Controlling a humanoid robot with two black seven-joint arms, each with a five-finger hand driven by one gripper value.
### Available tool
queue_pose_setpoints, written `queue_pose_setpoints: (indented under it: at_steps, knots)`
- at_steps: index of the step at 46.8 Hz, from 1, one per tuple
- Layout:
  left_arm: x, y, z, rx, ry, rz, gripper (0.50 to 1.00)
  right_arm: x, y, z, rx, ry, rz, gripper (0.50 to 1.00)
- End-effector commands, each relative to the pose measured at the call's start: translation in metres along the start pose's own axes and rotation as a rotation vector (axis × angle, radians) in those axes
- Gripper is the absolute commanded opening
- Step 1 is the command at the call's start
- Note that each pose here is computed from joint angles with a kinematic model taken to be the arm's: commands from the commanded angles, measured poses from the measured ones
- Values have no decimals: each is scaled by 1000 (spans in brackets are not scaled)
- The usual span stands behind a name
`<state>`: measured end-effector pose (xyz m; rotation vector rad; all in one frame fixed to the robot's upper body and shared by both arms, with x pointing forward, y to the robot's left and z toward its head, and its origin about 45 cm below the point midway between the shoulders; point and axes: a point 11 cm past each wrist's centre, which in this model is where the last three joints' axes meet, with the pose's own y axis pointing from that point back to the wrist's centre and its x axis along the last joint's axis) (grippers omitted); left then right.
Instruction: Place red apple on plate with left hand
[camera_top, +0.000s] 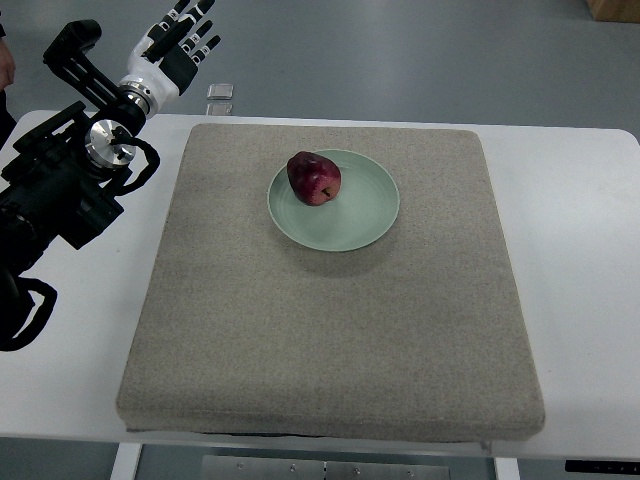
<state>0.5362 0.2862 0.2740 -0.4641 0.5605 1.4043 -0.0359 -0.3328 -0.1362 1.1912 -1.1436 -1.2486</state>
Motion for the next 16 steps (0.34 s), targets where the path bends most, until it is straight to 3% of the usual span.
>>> queue_pose_setpoints:
  at_steps: [1,16]
  knots:
    - [0,0,-1,0,1,0,994,-6,-1,2,-5,4,-25,932]
    - [-1,-1,0,-7,4,0,994,-7,-1,3,-7,5,-28,930]
